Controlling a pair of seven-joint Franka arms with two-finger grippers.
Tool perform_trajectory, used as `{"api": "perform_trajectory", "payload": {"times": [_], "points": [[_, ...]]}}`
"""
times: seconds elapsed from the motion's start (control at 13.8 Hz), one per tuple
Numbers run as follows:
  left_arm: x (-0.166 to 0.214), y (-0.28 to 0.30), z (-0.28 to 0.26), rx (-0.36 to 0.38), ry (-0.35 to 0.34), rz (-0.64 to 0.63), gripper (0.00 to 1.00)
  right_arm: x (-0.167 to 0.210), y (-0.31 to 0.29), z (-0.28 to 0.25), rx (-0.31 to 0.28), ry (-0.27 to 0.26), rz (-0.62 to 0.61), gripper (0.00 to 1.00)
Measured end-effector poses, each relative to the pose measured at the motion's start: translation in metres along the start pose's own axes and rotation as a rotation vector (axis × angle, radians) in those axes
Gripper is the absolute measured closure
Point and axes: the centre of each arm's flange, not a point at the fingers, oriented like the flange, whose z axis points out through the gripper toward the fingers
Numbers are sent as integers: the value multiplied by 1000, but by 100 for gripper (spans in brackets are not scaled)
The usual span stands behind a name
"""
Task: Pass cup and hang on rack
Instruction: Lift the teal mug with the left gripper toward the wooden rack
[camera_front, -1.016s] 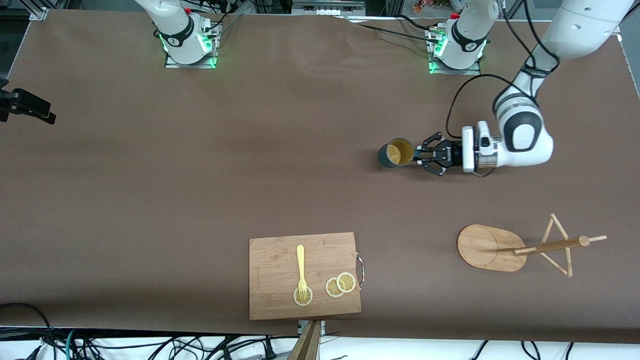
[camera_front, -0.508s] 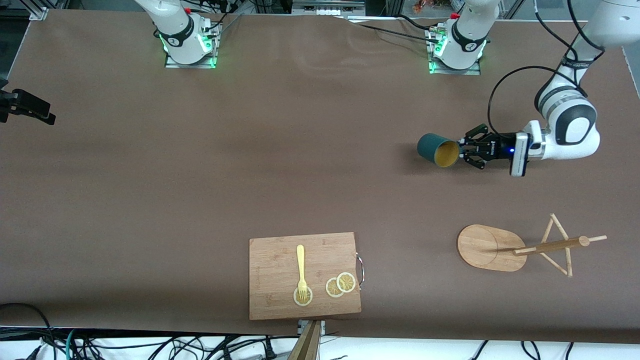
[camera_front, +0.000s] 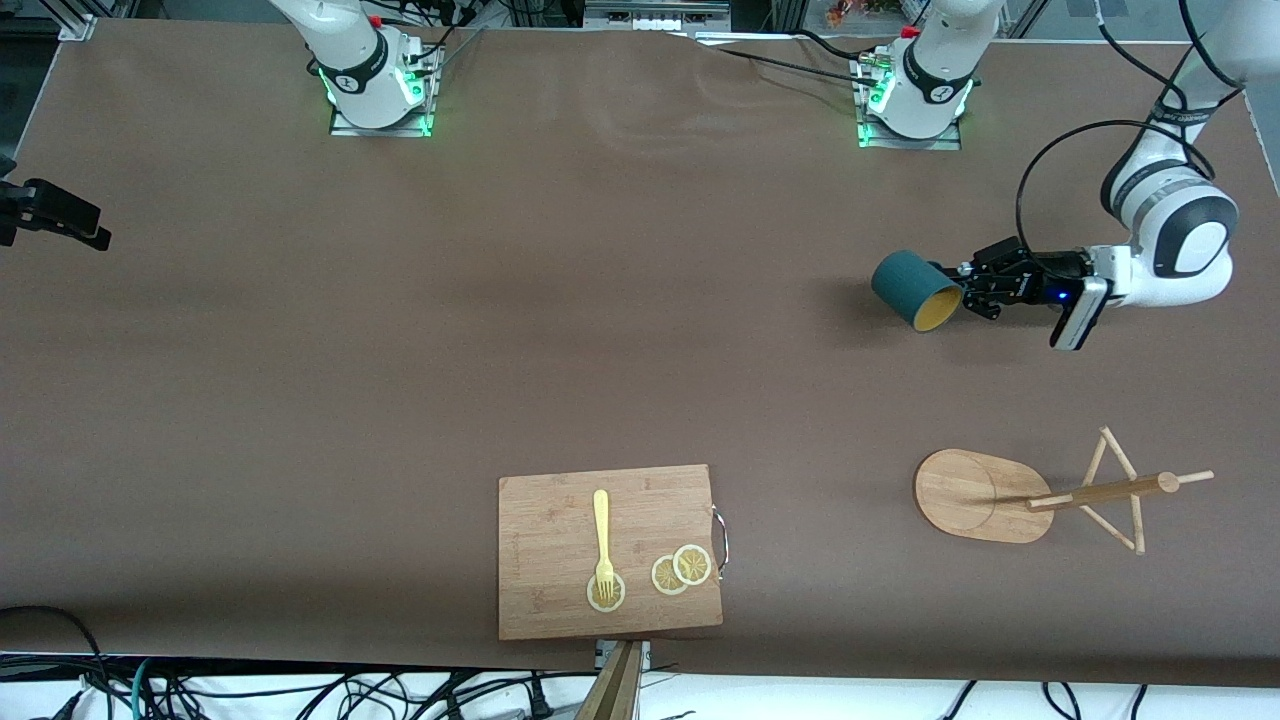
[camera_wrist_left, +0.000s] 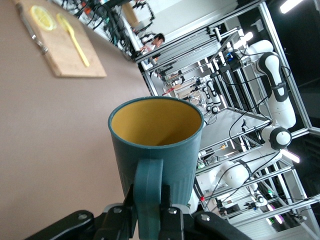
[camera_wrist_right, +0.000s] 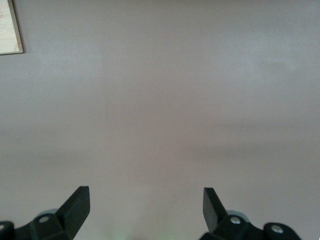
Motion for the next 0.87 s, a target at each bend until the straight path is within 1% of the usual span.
{"api": "perform_trajectory", "payload": {"times": [0.22,0.36,0.58,0.73,0.87], "points": [[18,15,-34,-6,6,-221,79,0,0,0,0,0,0,0],[32,24,-49,1,6,-343,79,0,0,0,0,0,0,0],[56,33,-68,30,25,-477,79,0,0,0,0,0,0,0],[79,39,-86,46,46,-572,79,1,0,1,2,0,0,0],[103,44,-103,40,63,-666,79,1,0,1,2,0,0,0]]}}
